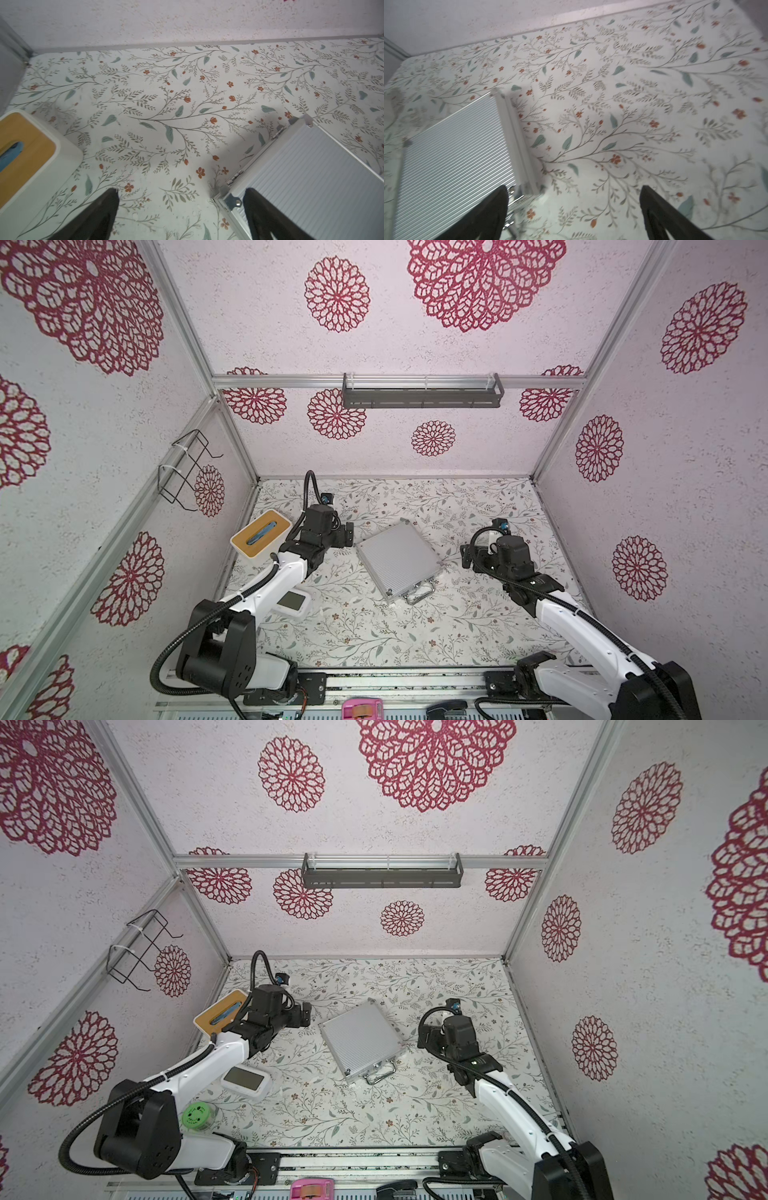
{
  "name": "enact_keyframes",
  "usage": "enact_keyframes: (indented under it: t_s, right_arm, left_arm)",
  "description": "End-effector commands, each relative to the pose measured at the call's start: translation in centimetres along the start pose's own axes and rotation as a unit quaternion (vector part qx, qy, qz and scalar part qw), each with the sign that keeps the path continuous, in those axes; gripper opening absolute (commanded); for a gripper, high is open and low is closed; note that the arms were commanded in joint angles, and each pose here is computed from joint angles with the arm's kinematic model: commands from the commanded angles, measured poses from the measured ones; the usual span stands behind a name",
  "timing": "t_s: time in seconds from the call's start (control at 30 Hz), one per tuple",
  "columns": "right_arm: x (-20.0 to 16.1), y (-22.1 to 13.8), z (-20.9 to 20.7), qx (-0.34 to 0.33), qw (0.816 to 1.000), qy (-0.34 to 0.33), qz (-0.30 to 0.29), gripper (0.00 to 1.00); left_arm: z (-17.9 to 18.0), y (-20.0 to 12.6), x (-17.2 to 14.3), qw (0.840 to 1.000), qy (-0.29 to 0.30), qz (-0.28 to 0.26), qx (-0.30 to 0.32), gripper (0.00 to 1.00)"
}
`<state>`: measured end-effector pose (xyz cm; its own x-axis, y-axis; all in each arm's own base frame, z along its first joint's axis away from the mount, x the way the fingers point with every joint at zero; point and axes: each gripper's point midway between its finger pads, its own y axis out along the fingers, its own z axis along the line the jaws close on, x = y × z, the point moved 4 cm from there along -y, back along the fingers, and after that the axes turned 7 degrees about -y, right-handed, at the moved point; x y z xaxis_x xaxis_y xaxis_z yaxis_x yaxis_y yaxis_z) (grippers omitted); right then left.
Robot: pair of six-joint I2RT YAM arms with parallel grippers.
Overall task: Close the poker set cases
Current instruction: Reset both arms
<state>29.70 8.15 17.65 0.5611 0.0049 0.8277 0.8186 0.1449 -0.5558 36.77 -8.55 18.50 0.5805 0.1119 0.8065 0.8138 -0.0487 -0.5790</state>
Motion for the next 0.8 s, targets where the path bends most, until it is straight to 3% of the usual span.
enact_keyframes:
  t_s: [0.0,0.33,0.53,0.77]
  right_arm:
    - [2.0,1.1,-3.4,-0.077,0.994,-0.052,-0.051,0.99]
    - [0.6,4.2,-10.2,-0.185,0.974,-0.040,-0.123,0.99]
    - [-0.3,5.5,-10.8,-0.193,0.968,-0.050,-0.153,0.99]
    - [-1.6,5.1,-10.5,-0.182,0.966,-0.052,-0.177,0.99]
  left_arm:
    - [3.4,-1.5,1.6,0.996,-0.025,-0.066,0.061,0.97]
    - [9.8,-4.7,0.1,0.964,-0.013,-0.188,0.185,0.97]
    - [11.7,-2.8,-2.9,0.958,-0.008,-0.203,0.202,0.98]
    - [13.8,-1.3,-2.5,0.952,-0.042,-0.244,0.178,0.99]
